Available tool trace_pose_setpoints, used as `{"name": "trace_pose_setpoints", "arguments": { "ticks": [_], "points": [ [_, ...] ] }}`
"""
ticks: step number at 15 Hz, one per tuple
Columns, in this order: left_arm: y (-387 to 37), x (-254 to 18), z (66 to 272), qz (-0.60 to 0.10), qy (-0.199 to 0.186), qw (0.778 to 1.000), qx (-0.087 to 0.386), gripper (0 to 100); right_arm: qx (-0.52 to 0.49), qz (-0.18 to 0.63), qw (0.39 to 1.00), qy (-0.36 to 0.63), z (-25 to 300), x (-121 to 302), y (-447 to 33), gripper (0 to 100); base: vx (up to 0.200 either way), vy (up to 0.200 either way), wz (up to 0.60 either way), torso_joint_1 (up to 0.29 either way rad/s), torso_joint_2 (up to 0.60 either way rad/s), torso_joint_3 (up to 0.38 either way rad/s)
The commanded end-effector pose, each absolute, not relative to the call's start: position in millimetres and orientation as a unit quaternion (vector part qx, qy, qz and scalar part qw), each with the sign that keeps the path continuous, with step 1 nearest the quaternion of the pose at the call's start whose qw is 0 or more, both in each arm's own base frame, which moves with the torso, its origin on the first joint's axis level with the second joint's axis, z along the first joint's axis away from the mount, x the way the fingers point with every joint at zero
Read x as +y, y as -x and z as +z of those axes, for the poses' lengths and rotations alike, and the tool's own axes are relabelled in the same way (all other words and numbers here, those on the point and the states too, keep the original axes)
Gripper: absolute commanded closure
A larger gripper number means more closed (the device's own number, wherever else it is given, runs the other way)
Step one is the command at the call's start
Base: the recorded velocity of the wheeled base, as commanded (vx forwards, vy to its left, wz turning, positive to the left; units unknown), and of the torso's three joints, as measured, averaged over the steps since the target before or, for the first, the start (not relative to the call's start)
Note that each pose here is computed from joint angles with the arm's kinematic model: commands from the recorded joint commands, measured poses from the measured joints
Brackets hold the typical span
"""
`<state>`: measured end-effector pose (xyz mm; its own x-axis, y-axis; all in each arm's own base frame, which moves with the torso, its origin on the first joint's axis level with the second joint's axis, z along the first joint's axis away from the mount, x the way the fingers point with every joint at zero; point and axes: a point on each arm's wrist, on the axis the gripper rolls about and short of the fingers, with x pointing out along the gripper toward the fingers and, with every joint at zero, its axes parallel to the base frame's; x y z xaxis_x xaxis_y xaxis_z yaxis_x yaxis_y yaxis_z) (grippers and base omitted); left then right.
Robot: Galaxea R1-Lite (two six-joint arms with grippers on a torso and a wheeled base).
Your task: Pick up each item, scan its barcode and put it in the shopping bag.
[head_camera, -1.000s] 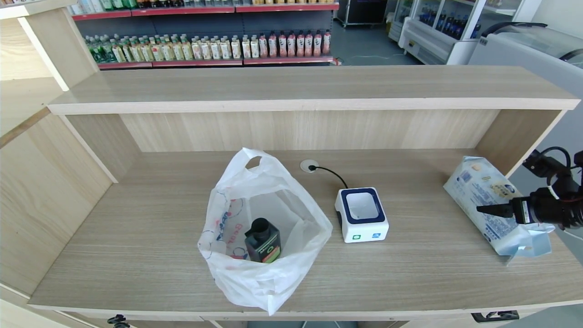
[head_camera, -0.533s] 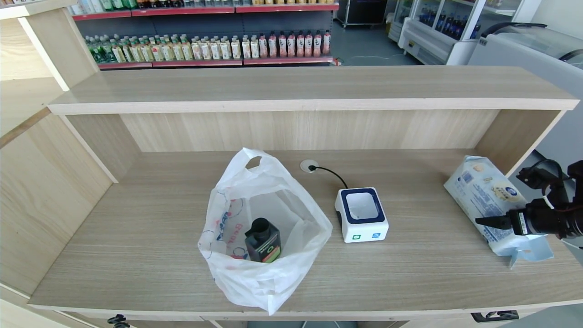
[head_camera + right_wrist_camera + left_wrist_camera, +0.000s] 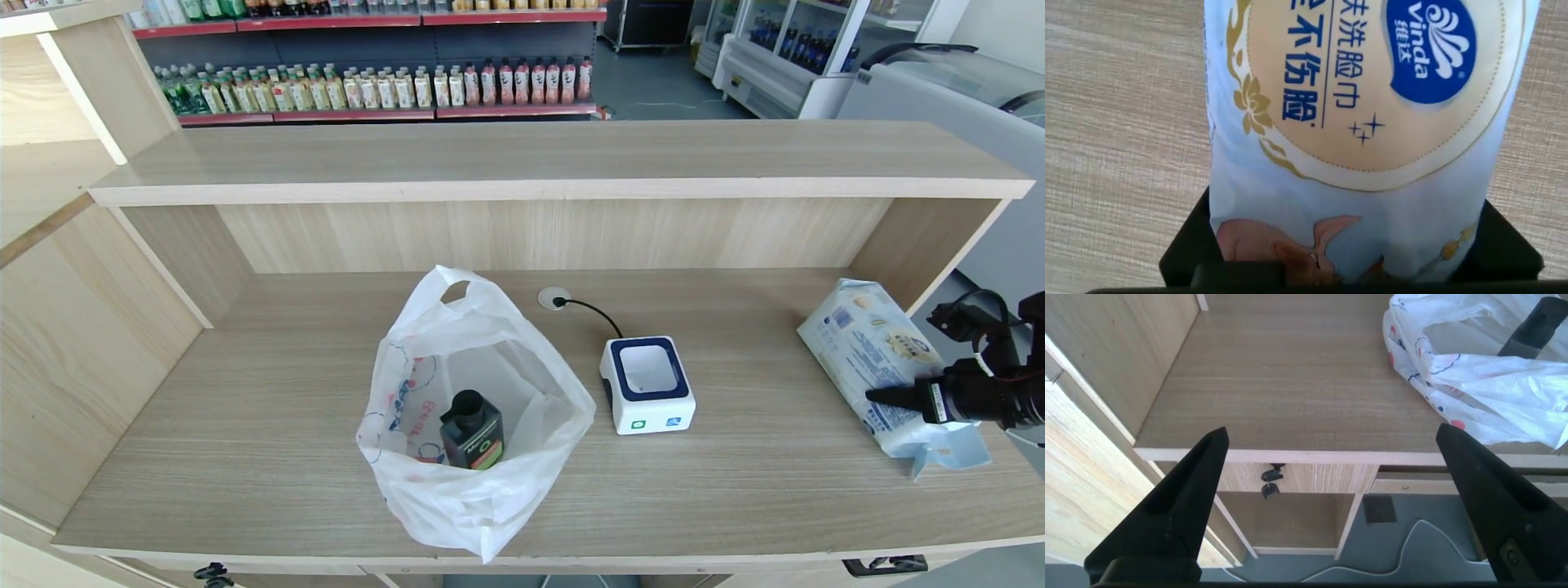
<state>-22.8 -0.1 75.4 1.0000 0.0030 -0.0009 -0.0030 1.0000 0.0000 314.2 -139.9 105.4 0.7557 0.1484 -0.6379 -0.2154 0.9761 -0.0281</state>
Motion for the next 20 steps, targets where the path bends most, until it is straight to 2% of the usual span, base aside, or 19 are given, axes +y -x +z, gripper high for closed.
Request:
{"name": "trace_pose_setpoints", "arguments": {
  "ticks": [1, 5, 10, 12, 15, 20],
  "points": [
    [23, 0, 75, 0.002, 0.000, 1.000, 0.000, 0, 0.326, 0.095, 0.939, 0.056, 113, -139, -314, 100, 0.000, 0.000, 0.00, 0.000, 0.00, 0.000],
    [23, 0, 75, 0.002, 0.000, 1.000, 0.001, 0, 0.271, 0.110, 0.953, 0.080, 159, -120, -298, 100, 0.000, 0.000, 0.00, 0.000, 0.00, 0.000],
    [23, 0, 75, 0.002, 0.000, 1.000, 0.001, 0, 0.226, 0.193, 0.953, 0.066, 218, -82, -231, 100, 0.000, 0.000, 0.00, 0.000, 0.00, 0.000],
    [23, 0, 75, 0.002, 0.000, 1.000, 0.000, 0, 0.235, 0.237, 0.942, 0.046, 238, -55, -186, 100, 0.000, 0.000, 0.00, 0.000, 0.00, 0.000],
    [23, 0, 75, 0.001, 0.000, 1.000, 0.000, 0, 0.212, 0.305, 0.927, 0.046, 253, -28, -148, 100, 0.000, 0.000, 0.00, 0.000, 0.00, 0.000],
    [23, 0, 75, 0.002, 0.000, 1.000, 0.000, 0, 0.159, 0.380, 0.910, 0.057, 258, -23, -145, 100, 0.000, 0.000, 0.00, 0.000, 0.00, 0.000]
  ]
}}
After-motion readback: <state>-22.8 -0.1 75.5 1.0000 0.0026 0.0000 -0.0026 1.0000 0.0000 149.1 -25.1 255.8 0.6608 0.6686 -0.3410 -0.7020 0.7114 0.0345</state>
